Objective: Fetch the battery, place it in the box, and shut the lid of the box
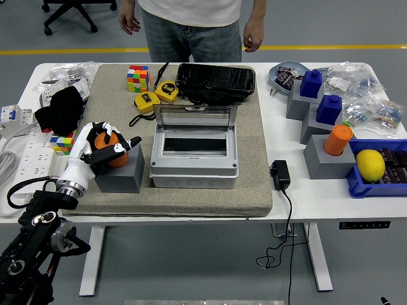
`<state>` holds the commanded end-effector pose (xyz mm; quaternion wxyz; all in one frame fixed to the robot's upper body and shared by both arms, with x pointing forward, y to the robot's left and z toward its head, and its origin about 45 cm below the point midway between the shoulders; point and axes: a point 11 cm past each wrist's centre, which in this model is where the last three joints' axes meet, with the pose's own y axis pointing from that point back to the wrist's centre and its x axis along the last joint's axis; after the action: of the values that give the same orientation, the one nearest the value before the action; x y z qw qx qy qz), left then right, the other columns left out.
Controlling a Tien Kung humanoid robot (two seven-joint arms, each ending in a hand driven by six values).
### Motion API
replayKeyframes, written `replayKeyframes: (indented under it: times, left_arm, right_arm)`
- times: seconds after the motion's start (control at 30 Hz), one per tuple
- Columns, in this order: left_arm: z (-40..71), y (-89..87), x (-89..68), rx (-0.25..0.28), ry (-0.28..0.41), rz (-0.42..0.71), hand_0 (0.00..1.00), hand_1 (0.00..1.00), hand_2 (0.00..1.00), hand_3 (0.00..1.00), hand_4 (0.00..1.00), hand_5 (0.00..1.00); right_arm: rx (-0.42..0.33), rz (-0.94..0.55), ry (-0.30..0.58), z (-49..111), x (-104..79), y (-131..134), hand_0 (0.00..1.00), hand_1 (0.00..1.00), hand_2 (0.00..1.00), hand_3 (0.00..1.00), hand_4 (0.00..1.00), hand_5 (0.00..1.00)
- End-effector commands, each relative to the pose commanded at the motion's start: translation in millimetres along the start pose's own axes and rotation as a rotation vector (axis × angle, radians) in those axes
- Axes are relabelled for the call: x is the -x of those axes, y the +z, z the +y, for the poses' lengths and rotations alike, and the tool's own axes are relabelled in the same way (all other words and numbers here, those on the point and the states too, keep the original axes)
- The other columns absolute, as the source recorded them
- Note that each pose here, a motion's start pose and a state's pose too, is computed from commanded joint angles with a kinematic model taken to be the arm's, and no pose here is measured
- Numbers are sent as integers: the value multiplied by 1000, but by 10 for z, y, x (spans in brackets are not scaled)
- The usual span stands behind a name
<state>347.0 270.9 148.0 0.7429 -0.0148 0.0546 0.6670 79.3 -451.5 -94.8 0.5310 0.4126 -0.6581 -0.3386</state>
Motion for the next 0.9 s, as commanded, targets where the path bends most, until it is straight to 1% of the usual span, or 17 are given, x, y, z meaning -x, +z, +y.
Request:
replayKeyframes:
  times: [0.17,0.23,0.37,0.4,0.47,0.57,0.6,0.73,0.77,0.8,0.87,0.9]
  left_arm:
    - [-27,61,8,28,20,-2,60,2,40,50,998,2]
    - [-39,95,8,39,24,-6,44,2,28,35,998,21]
    - [-68,214,22,70,23,-35,44,2,28,35,998,21]
    - [-78,263,41,82,17,-47,67,2,23,31,998,68]
    - [-88,338,69,101,12,-76,67,2,23,31,998,68]
    - [-92,450,124,132,16,-138,67,2,23,31,998,68]
    - [-90,474,142,140,16,-155,109,2,13,24,998,169]
    - [-54,567,260,173,6,-252,109,2,13,24,998,169]
    - [-34,585,309,182,-2,-290,109,2,13,24,998,169]
    - [-14,600,361,192,-9,-330,110,2,9,21,998,242]
    - [17,620,442,211,-22,-391,110,2,9,21,998,242]
    - [40,637,509,224,-36,-427,110,2,9,21,998,242]
  right_arm:
    - [-1,0,1,0,-3,-4,937,880,826,808,998,998]
    - [-2,0,1,0,-4,-6,938,880,825,808,998,998]
    - [-1,2,2,-1,-9,-8,938,880,825,808,998,998]
    - [-2,3,2,-1,-11,-9,937,880,825,808,998,998]
    - [-2,4,2,-1,-15,-12,937,880,825,808,998,998]
    - [-3,3,3,-2,-19,-17,937,880,825,808,998,998]
    - [-3,4,3,-2,-20,-17,937,880,825,808,998,998]
    - [-2,4,5,-2,-31,-15,937,880,825,808,998,998]
    - [-2,5,5,-3,-33,-13,937,880,825,808,998,998]
    - [-1,5,6,-3,-36,-12,936,880,825,807,998,998]
    - [-1,6,6,-3,-39,-10,936,880,825,807,998,998]
    - [-1,6,7,-3,-42,-11,936,880,825,807,998,998]
